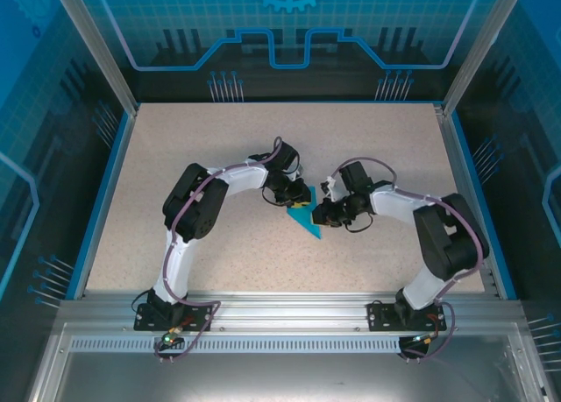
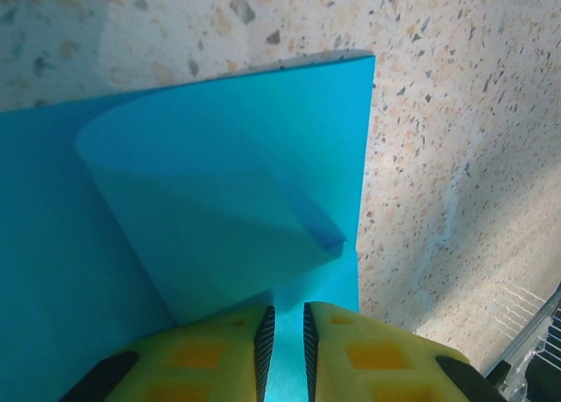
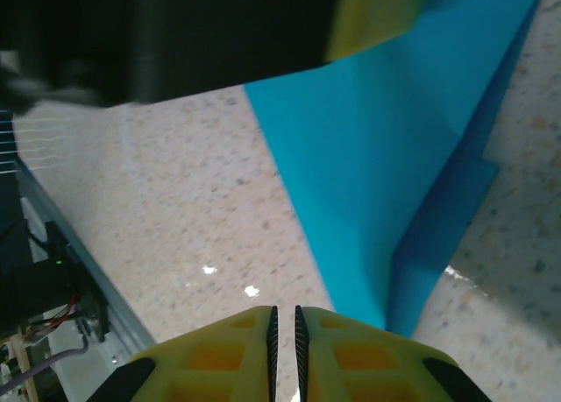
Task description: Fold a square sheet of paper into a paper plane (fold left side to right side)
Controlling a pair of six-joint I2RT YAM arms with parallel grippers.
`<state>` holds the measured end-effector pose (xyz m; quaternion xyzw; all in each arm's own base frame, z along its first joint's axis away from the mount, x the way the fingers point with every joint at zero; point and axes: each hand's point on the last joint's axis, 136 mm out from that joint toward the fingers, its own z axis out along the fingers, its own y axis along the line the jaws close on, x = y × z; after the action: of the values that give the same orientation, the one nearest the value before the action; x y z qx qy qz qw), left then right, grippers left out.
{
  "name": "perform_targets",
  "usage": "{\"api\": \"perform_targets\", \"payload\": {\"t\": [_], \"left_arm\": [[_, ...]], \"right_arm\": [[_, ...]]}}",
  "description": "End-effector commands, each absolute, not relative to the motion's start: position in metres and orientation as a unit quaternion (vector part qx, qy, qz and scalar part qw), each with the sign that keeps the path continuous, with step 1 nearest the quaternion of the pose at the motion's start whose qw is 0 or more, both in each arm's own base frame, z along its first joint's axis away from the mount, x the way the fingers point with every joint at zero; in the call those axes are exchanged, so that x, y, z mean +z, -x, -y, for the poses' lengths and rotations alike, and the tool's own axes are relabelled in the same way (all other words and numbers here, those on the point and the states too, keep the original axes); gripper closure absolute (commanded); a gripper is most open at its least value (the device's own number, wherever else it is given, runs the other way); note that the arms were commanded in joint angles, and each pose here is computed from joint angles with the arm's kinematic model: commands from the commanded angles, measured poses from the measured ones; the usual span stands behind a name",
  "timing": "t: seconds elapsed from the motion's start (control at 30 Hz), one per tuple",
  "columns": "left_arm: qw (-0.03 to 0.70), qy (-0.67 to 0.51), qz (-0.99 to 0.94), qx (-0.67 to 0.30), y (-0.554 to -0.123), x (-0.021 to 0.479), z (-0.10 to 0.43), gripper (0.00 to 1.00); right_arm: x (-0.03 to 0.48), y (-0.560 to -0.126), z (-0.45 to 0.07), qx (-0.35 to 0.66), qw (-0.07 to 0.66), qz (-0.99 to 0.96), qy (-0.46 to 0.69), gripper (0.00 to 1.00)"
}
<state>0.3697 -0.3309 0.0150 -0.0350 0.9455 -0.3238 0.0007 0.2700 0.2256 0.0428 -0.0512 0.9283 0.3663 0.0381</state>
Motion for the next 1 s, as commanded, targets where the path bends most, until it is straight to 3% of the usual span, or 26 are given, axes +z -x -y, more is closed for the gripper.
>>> {"api": "perform_targets", "payload": {"t": [0.0, 0.47, 0.97], "left_arm": [[-0.037, 0.061, -0.965, -0.252, -0.350, -0.025, 0.308, 0.77], [-0.021, 0.061, -0.968, -0.244, -0.384, -0.021, 0.293, 0.73], [-0.017, 0.088, -0.962, -0.258, -0.431, -0.031, 0.266, 0.69]], "right_arm": [[0.027, -0.281, -0.229, 0.350, 0.041, -0.935, 0.042, 0.84], [-0.034, -0.231, -0.188, 0.222, -0.071, -0.972, 0.023, 0.85], [-0.037, -0.222, -0.185, 0.213, -0.081, -0.973, 0.030, 0.85]]}}
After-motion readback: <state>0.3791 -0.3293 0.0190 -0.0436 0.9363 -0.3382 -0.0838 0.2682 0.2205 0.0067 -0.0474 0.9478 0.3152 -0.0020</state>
